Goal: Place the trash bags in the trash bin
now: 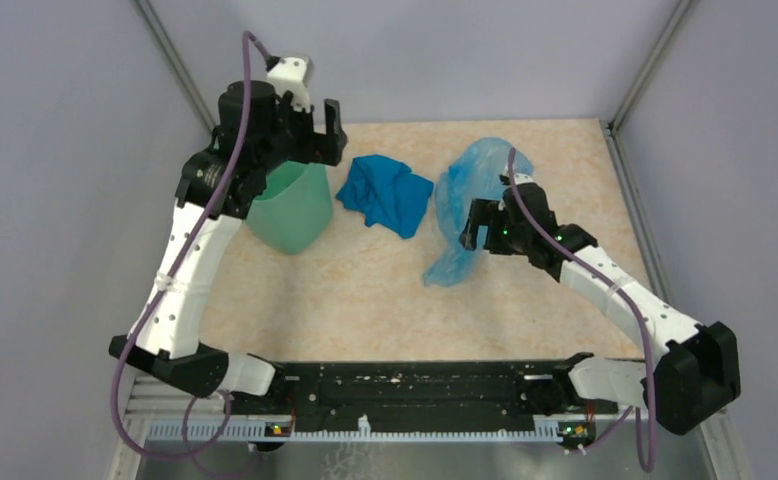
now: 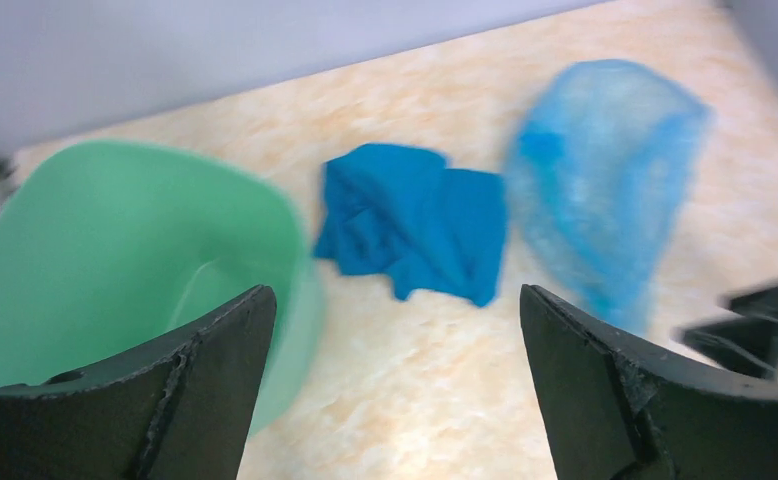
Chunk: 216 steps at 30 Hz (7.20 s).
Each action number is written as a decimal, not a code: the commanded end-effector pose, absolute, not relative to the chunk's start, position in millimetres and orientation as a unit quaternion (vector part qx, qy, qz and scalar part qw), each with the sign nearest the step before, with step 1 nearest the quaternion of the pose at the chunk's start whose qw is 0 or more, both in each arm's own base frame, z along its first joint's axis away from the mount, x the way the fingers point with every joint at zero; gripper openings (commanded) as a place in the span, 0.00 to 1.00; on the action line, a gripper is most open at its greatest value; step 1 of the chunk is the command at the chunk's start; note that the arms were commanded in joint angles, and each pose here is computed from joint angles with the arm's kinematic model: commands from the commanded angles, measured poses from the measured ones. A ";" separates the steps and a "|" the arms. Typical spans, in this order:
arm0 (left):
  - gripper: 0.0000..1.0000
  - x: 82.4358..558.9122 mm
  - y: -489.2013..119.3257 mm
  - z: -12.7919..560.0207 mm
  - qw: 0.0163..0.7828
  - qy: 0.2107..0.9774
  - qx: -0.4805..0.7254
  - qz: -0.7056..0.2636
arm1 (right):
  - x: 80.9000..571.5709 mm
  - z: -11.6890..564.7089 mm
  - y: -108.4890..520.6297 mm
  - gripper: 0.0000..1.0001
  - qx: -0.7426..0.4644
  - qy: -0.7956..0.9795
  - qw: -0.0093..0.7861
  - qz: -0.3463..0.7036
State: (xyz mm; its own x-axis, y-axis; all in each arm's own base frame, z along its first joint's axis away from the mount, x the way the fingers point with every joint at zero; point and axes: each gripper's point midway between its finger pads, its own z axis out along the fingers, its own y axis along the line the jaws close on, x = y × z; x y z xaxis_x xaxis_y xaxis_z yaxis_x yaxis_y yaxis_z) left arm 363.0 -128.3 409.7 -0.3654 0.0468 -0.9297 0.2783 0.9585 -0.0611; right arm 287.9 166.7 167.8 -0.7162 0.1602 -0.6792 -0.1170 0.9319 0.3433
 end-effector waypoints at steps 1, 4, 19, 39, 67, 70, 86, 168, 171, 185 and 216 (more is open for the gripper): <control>0.97 332.3 -203.2 426.2 0.566 0.781 0.167 -0.203 | 304.5 172.7 191.6 0.89 0.017 0.897 0.397 0.192; 0.94 324.9 -226.7 406.1 0.544 0.787 0.170 -0.239 | 307.5 163.2 199.2 0.85 0.028 0.901 0.398 0.174; 0.92 331.4 -270.8 254.8 0.425 0.841 0.086 -0.324 | 341.0 116.7 183.1 0.73 0.099 0.895 0.427 0.078; 0.93 322.5 -316.4 159.5 0.277 0.864 0.050 -0.418 | 266.7 152.9 188.2 0.00 0.073 0.874 0.419 0.236; 0.69 334.4 -379.4 74.0 0.193 0.871 -0.006 -0.453 | 216.0 147.7 148.6 0.00 0.112 0.888 0.393 0.214; 0.67 333.8 -389.6 69.8 0.188 0.870 -0.002 -0.456 | 218.5 151.3 145.3 0.00 0.110 0.887 0.399 0.203; 0.00 402.2 -337.2 149.3 0.315 0.874 0.038 -0.369 | 222.0 168.6 130.7 0.00 0.105 0.889 0.416 0.163; 0.00 222.6 -360.8 333.0 0.442 0.786 0.229 -0.367 | 309.1 348.0 247.8 0.02 -0.086 0.841 0.471 0.252; 0.00 249.2 -341.0 309.8 0.431 0.820 0.175 -0.335 | 308.2 345.0 247.9 0.17 -0.085 0.843 0.467 0.252; 0.00 291.5 -300.2 273.9 0.398 0.844 0.106 -0.343 | 270.2 333.8 174.6 0.80 -0.046 0.848 0.501 0.170; 0.00 298.8 -292.9 270.8 0.387 0.843 0.105 -0.360 | 253.9 207.6 153.6 0.40 -0.056 0.890 0.440 0.107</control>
State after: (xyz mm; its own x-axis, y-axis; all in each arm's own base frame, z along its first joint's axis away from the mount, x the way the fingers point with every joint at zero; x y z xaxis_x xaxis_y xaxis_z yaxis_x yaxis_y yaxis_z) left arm 296.1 -290.1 256.5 -0.7082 -0.0836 -0.7010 0.4247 0.7428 -0.5175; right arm 238.7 147.9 198.1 -0.6576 -0.0258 -0.7529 -0.2012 0.9691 0.1425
